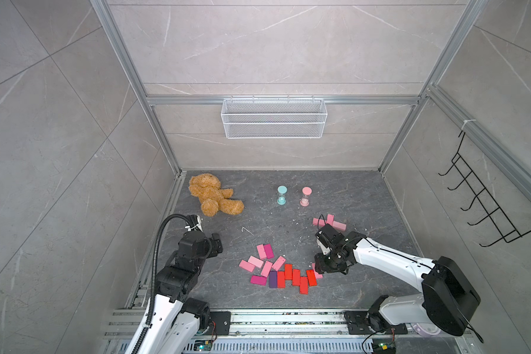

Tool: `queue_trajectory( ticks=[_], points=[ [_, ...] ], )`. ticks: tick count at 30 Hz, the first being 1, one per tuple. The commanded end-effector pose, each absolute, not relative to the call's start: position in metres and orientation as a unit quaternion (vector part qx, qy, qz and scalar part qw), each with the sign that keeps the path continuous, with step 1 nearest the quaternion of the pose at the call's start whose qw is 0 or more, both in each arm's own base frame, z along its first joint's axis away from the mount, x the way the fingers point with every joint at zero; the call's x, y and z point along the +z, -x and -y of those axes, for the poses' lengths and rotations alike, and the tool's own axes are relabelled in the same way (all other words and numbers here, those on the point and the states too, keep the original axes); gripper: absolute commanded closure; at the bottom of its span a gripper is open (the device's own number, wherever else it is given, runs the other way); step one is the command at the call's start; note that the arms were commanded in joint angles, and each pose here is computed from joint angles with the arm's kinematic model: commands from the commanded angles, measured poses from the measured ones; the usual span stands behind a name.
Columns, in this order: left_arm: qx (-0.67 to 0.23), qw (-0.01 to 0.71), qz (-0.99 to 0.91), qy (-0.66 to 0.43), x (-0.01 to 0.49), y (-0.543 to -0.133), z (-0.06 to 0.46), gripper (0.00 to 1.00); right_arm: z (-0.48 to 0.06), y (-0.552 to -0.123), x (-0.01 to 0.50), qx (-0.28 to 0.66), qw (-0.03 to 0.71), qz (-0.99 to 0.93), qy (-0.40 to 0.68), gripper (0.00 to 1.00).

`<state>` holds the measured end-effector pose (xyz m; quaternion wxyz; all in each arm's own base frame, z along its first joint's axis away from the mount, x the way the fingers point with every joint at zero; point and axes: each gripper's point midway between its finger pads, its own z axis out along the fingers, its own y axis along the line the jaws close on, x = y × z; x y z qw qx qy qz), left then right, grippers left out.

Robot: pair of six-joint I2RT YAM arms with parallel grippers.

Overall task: Assemble the letter t with building blocks
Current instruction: Pick up the building block from the center of the board.

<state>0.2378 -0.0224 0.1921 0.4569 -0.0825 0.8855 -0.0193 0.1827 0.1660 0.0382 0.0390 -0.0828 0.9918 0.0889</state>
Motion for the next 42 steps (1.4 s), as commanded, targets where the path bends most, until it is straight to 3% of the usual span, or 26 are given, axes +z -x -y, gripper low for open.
queue_trajectory(
  ticks=[1, 17, 26, 42],
  points=[
    [-0.018, 0.466, -0.881, 0.084, 0.202, -0.239, 0.022, 0.12, -0.17, -0.179, 0.029, 0.094, 0.027, -0.992, 0.076, 0.46],
    [-0.017, 0.463, -0.882, 0.085, 0.2, -0.24, 0.022, 0.12, -0.171, -0.179, 0.016, 0.079, 0.016, -0.994, 0.068, 0.54],
    [-0.017, 0.464, -0.882, 0.084, 0.201, -0.239, 0.022, 0.12, -0.16, -0.187, 0.012, 0.039, 0.026, -0.998, 0.042, 0.65],
    [-0.022, 0.467, -0.88, 0.084, 0.203, -0.239, 0.023, 0.12, -0.167, -0.228, 0.043, 0.025, 0.066, -0.997, 0.009, 0.74]
  ],
)
